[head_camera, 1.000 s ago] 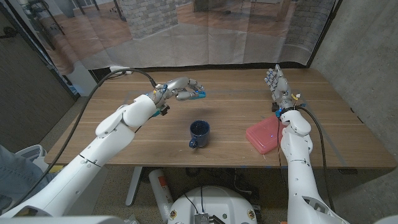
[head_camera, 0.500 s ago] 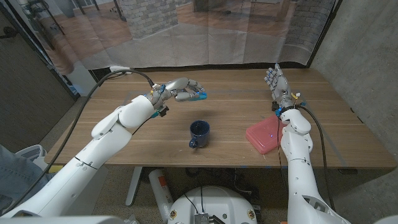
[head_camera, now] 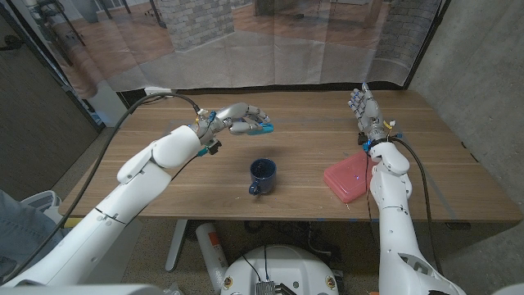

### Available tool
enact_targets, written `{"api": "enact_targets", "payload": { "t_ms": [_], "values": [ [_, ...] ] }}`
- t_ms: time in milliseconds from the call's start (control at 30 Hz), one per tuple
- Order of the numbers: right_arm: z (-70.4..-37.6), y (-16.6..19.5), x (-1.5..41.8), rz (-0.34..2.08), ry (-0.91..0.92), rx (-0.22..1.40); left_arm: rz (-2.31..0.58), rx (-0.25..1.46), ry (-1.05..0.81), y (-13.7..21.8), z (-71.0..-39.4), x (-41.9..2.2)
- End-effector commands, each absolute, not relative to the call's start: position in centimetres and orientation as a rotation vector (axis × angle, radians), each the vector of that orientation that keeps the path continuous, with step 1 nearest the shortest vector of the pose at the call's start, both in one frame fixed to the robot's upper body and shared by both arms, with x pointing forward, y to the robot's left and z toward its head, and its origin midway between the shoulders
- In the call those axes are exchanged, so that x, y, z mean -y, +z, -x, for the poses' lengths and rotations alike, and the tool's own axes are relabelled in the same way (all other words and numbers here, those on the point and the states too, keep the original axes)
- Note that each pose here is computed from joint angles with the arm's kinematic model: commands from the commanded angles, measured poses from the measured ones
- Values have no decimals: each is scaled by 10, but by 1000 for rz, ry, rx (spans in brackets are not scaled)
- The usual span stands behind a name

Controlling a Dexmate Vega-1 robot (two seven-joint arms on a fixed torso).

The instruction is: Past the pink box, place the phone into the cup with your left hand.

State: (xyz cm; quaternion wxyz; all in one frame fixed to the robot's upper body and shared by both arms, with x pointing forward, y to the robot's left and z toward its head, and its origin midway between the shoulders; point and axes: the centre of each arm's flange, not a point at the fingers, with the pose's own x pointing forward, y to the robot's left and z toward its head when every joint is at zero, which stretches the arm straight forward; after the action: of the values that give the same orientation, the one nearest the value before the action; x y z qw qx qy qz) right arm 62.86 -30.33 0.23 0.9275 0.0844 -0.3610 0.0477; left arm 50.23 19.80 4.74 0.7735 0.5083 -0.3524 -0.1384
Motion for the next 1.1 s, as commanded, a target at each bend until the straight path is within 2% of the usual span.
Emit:
{"api": "enact_targets", "payload": {
  "t_ms": [33,1100],
  "values": [
    [-633,9,303,-177,106,755,-1093,724,-334,46,-498,-201],
    [-635,6,307,-173,117,750,-1118,745,-379,41,-460,-190]
  ]
}}
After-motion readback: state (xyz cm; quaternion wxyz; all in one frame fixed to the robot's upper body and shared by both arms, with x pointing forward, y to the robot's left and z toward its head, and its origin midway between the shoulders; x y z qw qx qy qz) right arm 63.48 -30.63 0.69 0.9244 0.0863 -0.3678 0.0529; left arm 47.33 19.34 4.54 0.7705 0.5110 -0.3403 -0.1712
